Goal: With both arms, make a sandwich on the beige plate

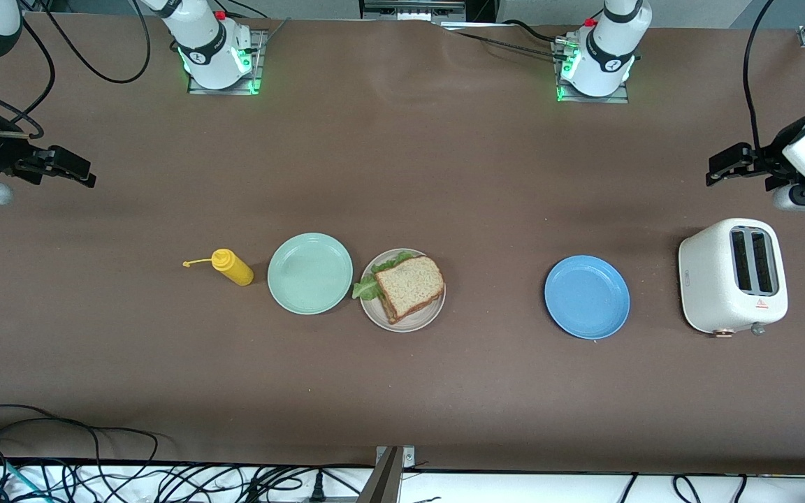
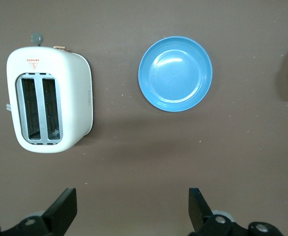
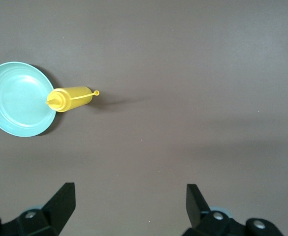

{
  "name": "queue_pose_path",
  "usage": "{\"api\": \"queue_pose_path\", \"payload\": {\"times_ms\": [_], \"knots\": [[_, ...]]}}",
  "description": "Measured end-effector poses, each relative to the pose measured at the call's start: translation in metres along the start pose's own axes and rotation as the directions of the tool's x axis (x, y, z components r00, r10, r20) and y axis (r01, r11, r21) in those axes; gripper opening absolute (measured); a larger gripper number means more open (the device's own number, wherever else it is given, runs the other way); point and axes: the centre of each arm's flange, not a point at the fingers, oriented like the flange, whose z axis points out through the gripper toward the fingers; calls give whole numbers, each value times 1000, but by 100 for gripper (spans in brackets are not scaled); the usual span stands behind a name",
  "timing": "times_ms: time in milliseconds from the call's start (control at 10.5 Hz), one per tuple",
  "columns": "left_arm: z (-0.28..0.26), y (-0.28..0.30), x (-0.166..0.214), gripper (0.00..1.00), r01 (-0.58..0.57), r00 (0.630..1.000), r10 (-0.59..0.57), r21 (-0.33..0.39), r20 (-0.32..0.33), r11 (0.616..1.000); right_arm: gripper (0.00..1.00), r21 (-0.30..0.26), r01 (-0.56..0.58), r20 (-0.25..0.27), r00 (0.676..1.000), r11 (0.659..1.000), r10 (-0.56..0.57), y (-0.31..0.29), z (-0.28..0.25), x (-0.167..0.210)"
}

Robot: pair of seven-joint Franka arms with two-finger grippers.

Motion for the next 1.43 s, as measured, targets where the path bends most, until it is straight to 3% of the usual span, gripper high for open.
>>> {"api": "queue_pose_path", "payload": {"times_ms": [477,1431], "knots": [[-45,11,-18,100,-2,1000,2,-5,13,1000,100,0,0,0,1000,1000,0,0,0,0],[-71,2,-34,100,16,1000,-15,-15,11,1000,100,-20,18,-4,1000,1000,-18,-6,-1,0]]}}
